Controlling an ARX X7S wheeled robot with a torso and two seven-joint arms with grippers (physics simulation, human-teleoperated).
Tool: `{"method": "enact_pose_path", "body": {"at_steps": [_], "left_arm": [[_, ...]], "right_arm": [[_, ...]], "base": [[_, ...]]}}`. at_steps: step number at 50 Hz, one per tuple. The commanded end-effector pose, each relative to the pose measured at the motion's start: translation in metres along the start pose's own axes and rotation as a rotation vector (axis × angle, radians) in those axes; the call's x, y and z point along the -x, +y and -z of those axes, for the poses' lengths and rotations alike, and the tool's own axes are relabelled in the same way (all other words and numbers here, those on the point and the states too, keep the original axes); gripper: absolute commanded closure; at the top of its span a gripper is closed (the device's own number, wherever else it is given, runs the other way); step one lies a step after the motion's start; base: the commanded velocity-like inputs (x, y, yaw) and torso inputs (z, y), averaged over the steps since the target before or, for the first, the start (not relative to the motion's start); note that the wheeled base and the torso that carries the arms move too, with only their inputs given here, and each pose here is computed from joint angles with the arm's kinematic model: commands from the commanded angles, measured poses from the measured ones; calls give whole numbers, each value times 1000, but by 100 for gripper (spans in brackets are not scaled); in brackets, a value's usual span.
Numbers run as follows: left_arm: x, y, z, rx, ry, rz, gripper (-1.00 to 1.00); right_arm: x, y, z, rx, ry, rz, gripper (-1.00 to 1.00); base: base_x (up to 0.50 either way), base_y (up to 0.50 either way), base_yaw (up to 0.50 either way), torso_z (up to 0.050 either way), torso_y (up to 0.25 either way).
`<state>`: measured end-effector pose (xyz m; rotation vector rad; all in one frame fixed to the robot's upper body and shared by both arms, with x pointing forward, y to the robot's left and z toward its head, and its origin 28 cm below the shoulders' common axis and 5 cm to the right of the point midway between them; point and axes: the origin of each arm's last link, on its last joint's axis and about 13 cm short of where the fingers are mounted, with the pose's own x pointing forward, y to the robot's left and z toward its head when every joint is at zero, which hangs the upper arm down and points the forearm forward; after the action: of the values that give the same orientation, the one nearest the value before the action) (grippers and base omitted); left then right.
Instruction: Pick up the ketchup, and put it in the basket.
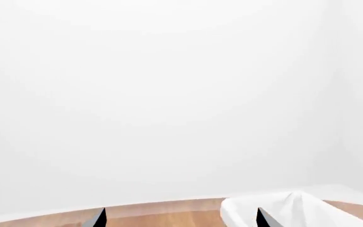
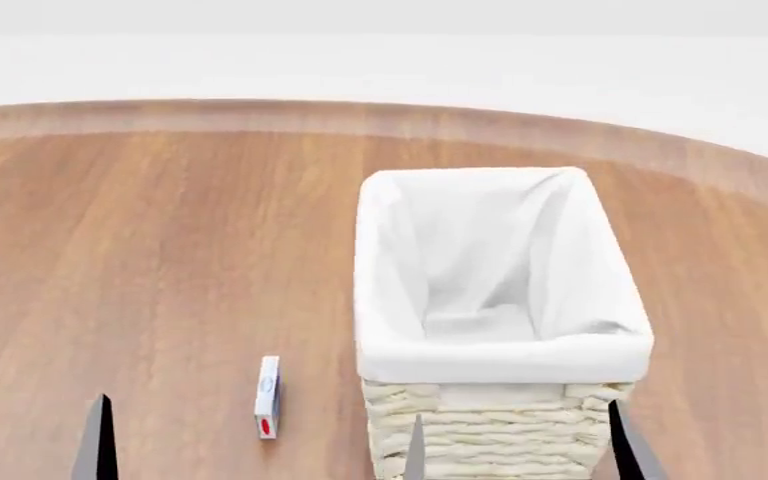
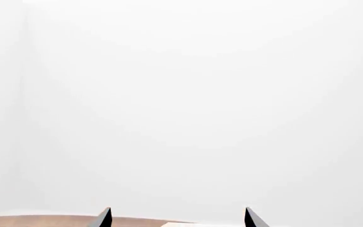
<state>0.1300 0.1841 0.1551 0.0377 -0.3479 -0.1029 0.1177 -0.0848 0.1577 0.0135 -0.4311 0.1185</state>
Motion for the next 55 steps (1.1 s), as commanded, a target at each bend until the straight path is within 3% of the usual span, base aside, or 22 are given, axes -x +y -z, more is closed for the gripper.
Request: {"method": "enact_pose_path", "body": {"at_steps": [1, 55], "left_arm": [[-2, 3, -3, -7, -40, -19, -100], [0, 5, -2, 36, -34, 0, -100]], "right_arm": [[-4, -2, 1, 7, -31, 5, -100], [-4, 1, 3, 9, -21, -14, -100]], "base": [[0, 0, 0, 0, 0], [0, 0, 0, 46, 0]]}}
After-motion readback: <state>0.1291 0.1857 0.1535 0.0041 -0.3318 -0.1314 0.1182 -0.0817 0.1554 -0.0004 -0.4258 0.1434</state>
